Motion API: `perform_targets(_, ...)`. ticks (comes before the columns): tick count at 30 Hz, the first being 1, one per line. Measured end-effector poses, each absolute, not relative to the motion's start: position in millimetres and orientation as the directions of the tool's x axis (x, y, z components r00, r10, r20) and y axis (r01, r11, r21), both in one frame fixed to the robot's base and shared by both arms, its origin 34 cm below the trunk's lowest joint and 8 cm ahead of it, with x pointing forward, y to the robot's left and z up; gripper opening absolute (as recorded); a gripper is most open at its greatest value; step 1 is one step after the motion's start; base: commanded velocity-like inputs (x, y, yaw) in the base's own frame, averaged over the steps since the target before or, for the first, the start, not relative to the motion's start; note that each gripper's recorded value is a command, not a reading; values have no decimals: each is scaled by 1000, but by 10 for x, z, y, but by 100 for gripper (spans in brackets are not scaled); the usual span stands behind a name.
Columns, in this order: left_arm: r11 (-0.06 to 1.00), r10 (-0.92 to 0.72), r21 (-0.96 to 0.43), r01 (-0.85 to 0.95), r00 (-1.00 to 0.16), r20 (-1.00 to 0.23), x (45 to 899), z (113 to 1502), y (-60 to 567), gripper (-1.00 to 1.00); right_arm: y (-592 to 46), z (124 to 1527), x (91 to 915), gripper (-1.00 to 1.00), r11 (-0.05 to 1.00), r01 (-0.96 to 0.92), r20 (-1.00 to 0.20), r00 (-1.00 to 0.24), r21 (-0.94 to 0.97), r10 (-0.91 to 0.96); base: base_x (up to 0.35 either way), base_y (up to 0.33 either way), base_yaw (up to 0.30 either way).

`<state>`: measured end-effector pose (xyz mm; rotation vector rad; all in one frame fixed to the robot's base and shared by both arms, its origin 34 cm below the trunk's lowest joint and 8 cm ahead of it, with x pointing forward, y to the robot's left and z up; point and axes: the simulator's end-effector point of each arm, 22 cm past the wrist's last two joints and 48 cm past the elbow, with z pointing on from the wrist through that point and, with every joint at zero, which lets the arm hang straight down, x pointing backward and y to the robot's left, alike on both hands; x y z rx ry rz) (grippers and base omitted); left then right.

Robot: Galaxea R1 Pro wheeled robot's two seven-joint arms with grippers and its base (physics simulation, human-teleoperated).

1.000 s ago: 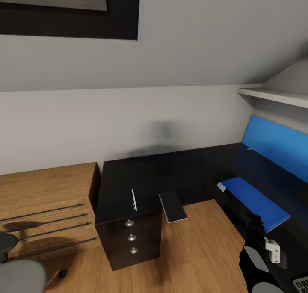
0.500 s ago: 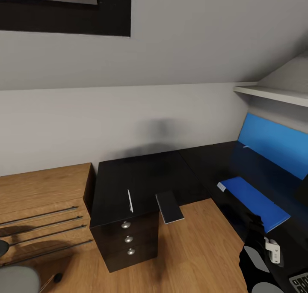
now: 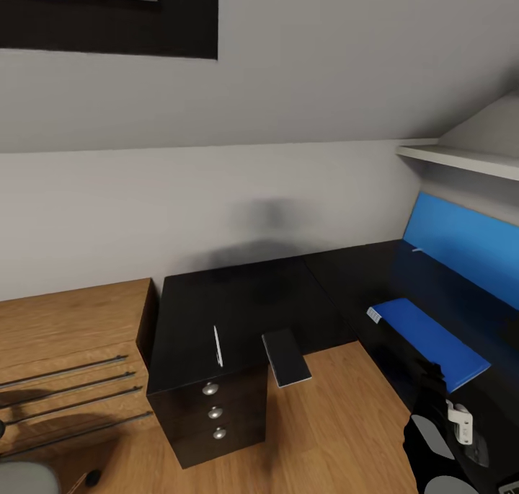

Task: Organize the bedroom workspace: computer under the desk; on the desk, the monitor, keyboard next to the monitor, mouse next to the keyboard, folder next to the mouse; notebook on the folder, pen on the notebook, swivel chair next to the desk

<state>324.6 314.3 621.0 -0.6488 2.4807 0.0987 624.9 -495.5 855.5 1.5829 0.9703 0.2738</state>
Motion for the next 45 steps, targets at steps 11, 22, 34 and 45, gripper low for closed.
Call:
perform_targets(11, 888, -422, -83, -452, -731, -536, 3253, 6200, 2999, 100, -5029, 8492, 6133, -100, -47, 398, -266, 691, 916, 672, 4, 0, 0)
perform_targets(22, 888, -421, -82, -452, -731, -537, 3254, 6201, 2998, 100, -5056, 8492, 6099, -100, -55, 397, -266, 705, 916, 658, 0, 0, 0)
perform_targets(34, 887, -423, -82, -454, -730, -537, 3273, 6143, 3000, 100, -5060, 8433, 6116, -100, -56, 397, -266, 706, 916, 657, 0, 0, 0)
perform_targets(45, 887, -423, -82, -454, -730, -537, 3303, 6028, 2999, 100, -5064, 8321, 6149, -100, -56, 397, -265, 705, 916, 658, 0, 0, 0)
